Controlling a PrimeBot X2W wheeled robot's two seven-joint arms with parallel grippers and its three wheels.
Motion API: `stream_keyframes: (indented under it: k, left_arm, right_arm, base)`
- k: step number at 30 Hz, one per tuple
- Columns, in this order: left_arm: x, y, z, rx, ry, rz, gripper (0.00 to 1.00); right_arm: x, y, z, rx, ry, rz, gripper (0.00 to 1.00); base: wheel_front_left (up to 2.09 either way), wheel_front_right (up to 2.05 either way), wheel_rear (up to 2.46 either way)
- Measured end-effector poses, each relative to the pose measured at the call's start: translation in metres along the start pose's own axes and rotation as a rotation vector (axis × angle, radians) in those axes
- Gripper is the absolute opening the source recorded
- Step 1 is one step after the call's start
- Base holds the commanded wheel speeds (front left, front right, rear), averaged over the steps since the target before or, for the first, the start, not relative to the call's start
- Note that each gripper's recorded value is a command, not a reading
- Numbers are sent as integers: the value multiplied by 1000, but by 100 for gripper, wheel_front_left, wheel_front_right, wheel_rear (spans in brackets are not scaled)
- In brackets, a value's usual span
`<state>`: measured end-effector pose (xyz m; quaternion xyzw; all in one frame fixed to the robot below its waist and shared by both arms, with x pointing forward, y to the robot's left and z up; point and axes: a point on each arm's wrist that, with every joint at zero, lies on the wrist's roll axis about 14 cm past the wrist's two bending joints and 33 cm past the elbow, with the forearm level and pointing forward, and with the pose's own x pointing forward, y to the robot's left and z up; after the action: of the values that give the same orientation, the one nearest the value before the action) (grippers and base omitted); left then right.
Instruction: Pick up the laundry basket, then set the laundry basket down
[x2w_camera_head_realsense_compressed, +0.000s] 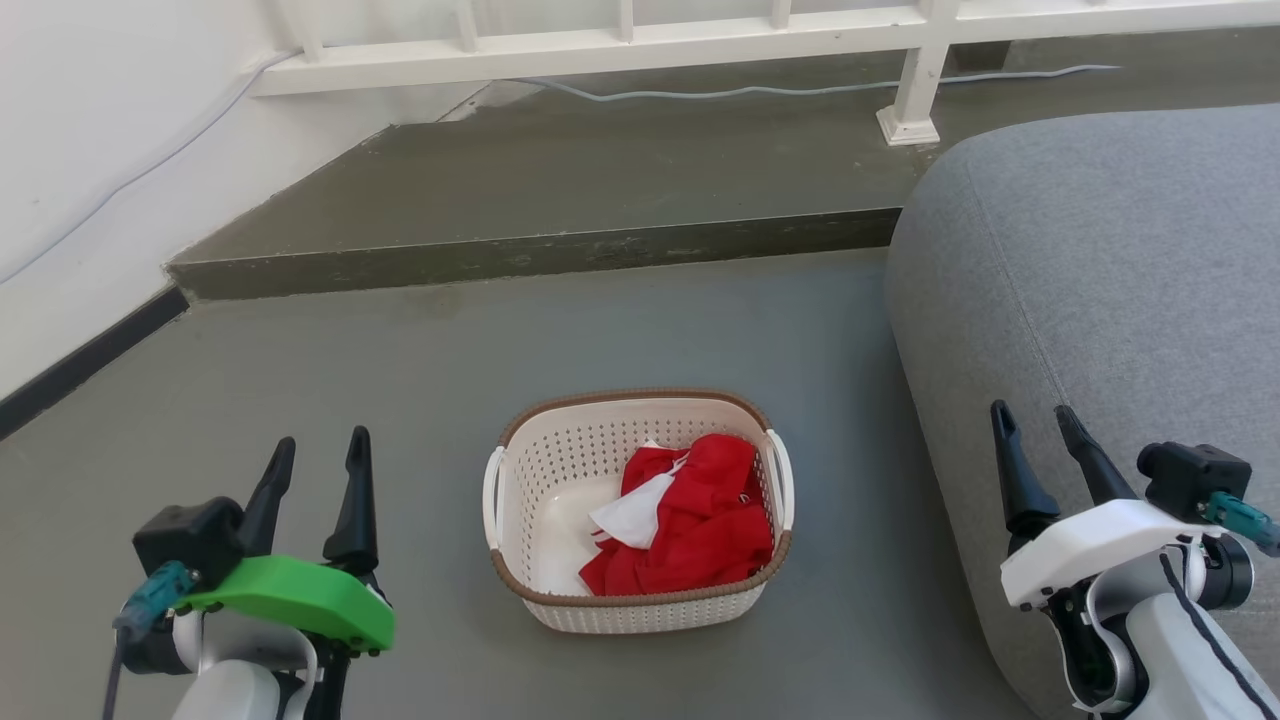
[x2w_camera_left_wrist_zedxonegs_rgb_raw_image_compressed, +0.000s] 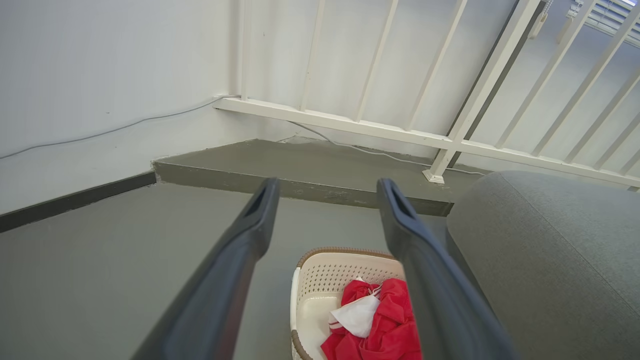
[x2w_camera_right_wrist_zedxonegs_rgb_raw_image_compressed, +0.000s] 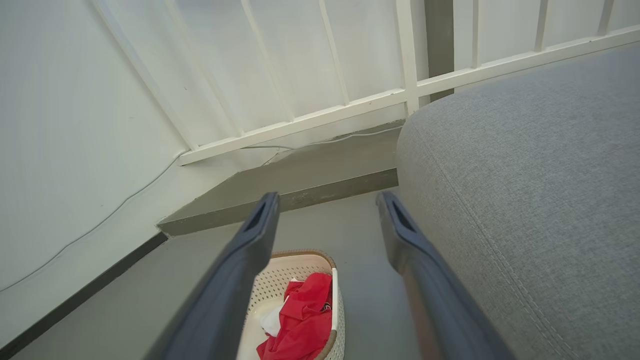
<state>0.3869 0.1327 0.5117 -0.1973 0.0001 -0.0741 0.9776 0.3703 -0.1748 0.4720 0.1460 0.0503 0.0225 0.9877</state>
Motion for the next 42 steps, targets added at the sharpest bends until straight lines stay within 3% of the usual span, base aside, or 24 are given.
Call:
stream_keyframes:
  k: [17,42]
  left_arm:
    - [-2,-16,-10,197,-16,-57,100]
    - [-4,-7,-27,202,39,-30,100]
  right_arm:
    - [-4,8,-5,-239,-27,40,100]
    - [-4,3,-10,-239,-10,27,100]
  base:
    - [0,0,0]
    - [0,0,0]
